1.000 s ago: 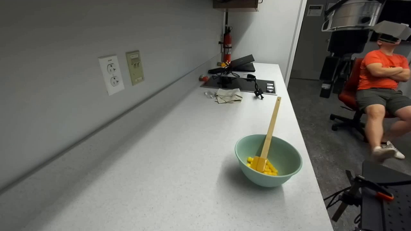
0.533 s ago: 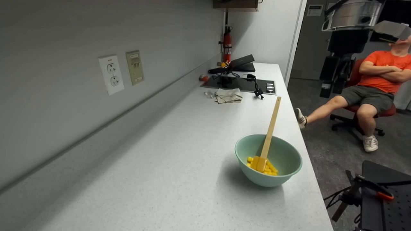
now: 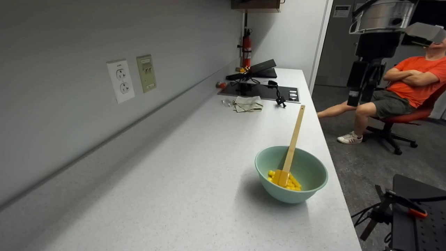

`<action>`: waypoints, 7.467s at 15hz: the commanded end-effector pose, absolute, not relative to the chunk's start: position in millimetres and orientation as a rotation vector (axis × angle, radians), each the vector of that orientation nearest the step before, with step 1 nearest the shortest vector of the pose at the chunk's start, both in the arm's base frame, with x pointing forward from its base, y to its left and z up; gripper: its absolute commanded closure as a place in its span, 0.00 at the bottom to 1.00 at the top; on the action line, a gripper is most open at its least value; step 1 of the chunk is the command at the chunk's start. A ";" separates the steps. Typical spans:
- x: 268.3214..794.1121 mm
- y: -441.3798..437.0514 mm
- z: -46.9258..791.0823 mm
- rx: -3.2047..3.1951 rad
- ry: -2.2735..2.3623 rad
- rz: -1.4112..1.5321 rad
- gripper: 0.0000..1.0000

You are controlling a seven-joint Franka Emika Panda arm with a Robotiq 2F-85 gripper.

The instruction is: Use the spatula to stir the contents in the green bowl

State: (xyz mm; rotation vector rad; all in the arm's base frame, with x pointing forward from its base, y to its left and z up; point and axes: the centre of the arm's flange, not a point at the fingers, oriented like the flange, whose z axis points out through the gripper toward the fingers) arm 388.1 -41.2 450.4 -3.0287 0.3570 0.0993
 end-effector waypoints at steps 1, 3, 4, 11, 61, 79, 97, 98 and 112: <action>388.0 -41.2 450.4 -3.029 0.357 0.099 0.00; 388.4 -40.9 450.7 -3.031 0.357 0.091 0.00; 389.8 -40.7 450.9 -3.031 0.363 0.085 0.00; 402.9 -36.2 450.1 -3.040 0.402 -0.028 0.00; 441.4 52.0 391.2 -2.778 0.838 -0.803 0.00; 425.4 59.6 377.3 -2.828 1.062 -0.795 0.00; 435.2 53.4 370.5 -2.867 1.077 -0.920 1.00; 436.3 58.1 373.1 -2.863 1.044 -0.951 0.98; 451.9 82.1 392.0 -2.800 0.616 -1.303 0.98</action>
